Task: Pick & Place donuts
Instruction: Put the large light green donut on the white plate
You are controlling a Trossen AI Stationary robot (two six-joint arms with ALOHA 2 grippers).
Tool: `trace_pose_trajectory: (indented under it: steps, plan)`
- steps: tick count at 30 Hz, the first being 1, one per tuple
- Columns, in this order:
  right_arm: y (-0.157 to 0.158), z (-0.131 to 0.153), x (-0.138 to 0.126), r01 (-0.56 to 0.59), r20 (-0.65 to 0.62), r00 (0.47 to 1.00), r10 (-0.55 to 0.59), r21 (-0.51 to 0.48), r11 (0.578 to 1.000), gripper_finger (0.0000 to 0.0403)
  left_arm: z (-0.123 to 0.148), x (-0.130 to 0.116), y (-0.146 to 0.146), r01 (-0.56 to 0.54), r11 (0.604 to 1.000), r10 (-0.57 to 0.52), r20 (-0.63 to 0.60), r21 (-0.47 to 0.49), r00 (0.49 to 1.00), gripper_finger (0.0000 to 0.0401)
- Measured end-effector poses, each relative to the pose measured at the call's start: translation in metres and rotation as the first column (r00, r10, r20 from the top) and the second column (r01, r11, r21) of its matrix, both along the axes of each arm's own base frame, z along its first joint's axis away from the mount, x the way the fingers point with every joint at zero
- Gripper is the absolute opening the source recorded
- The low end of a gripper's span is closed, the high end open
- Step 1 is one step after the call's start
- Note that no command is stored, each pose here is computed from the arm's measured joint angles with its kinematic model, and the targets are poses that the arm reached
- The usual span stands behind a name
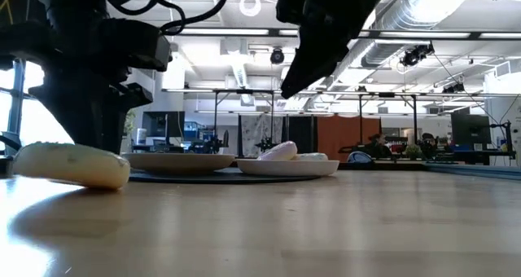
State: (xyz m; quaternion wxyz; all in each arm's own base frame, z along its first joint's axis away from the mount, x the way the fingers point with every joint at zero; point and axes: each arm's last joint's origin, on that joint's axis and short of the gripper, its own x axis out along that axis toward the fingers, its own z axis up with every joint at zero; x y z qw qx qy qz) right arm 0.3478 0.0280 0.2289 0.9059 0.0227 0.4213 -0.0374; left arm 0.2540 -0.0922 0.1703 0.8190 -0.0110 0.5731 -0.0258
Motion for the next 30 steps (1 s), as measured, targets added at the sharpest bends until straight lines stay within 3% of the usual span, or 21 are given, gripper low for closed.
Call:
trace_pose_trajectory:
  steps: [7,10,18,21,25,30]
  plan:
    - [0.008,0.0,0.0,-0.01,0.005,1.0,0.01,0.014,1.0,0.0188,-0.008,0.004,-0.002,0.006,1.0,-0.006,-0.013,-0.006,1.0,0.012]
    - [0.009,-0.001,-0.002,0.031,-0.014,0.999,-0.03,0.058,0.998,0.0188,-0.013,0.005,-0.004,0.024,0.998,-0.027,-0.047,-0.056,0.999,0.0112]
    - [0.015,-0.013,-0.021,0.148,-0.232,0.965,-0.124,0.086,0.985,0.0188,-0.023,0.011,-0.005,0.019,0.999,-0.021,-0.073,-0.034,0.997,0.002]
    - [0.019,-0.017,-0.03,0.186,-0.318,0.936,-0.152,0.078,0.98,0.0188,-0.012,0.016,-0.006,-0.002,0.999,0.003,-0.033,0.038,0.999,0.001]
    - [0.025,-0.019,-0.038,0.213,-0.385,0.906,-0.173,0.064,0.975,0.0188,0.022,0.041,-0.002,-0.073,0.989,0.052,0.162,0.128,0.985,0.002]
    - [0.036,-0.02,-0.044,0.233,-0.427,0.885,-0.185,0.063,0.97,0.0188,0.056,0.064,0.014,-0.113,0.97,0.048,0.281,0.217,0.959,0.0011]
